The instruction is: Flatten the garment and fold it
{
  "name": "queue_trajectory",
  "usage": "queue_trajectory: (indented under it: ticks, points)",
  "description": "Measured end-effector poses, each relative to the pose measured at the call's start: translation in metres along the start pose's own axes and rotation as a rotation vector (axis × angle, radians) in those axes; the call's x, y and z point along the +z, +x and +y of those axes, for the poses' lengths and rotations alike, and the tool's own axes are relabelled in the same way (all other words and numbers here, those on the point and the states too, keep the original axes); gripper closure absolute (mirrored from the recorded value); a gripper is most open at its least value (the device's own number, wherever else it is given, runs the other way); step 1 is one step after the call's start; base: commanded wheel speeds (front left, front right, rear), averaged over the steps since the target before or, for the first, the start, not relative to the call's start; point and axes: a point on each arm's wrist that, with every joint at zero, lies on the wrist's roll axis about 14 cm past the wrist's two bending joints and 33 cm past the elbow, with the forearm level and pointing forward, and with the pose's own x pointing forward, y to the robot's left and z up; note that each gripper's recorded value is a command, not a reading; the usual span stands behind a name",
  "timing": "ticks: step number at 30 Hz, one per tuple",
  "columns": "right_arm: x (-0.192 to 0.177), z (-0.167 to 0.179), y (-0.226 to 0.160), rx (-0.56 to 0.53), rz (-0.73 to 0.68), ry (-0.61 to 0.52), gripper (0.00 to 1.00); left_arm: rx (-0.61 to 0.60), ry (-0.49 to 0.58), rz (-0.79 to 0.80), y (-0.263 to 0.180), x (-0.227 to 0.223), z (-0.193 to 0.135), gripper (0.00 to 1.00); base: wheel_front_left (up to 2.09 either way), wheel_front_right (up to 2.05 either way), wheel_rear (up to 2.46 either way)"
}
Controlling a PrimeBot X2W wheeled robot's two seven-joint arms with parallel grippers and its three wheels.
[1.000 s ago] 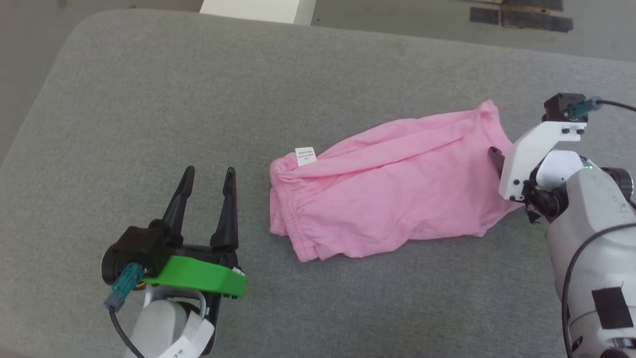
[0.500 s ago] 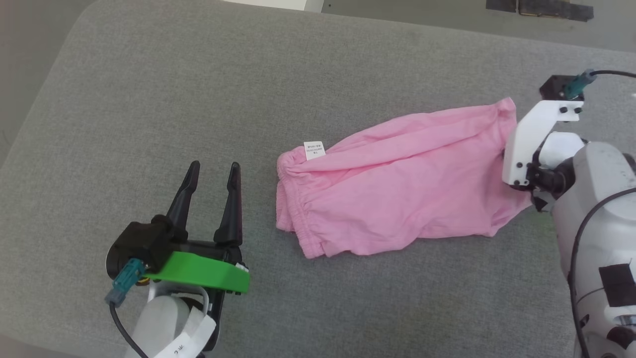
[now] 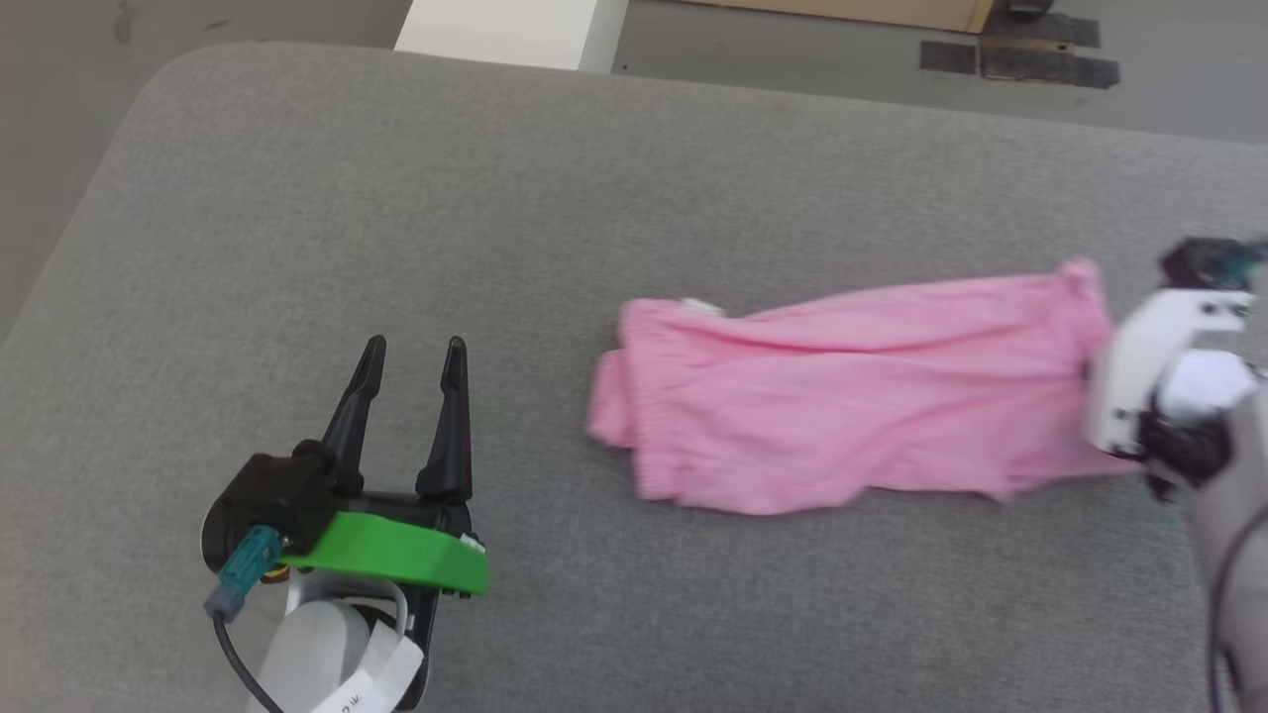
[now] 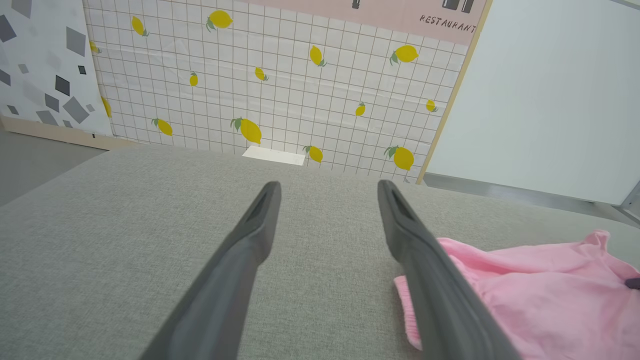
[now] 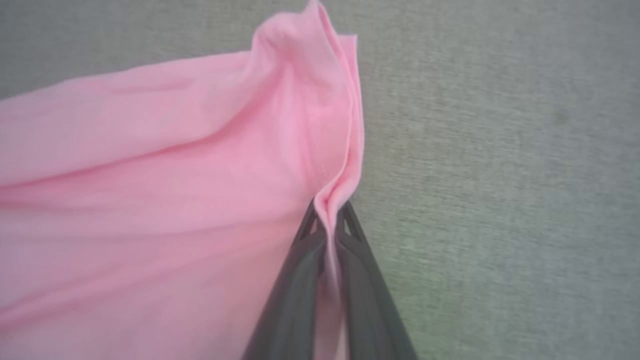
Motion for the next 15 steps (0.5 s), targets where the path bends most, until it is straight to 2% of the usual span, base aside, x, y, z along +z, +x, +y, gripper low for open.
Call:
queue_trajectory:
  ticks: [4, 7, 11, 15]
  points:
    - [-0.005, -0.058, -0.022, -0.136, -0.02, -0.04, 1.0, -0.02, 0.005, 0.0, 0.0, 0.0, -0.007, 0.0, 0.0, 0.0, 0.0]
    - [-0.005, -0.084, -0.038, -0.209, -0.041, -0.08, 1.0, -0.035, 0.007, -0.005, 0.002, 0.001, -0.011, 0.0, 0.0, 0.0, 0.0]
    - [0.005, -0.085, -0.053, -0.235, -0.091, -0.131, 1.0, -0.051, 0.005, -0.001, 0.0, 0.0, -0.017, 0.0, 0.0, 0.0, 0.0]
    - [0.034, -0.058, -0.069, -0.209, -0.177, -0.228, 1.0, -0.061, 0.005, -0.002, -0.002, 0.001, -0.021, 0.0, 0.0, 0.0, 0.0]
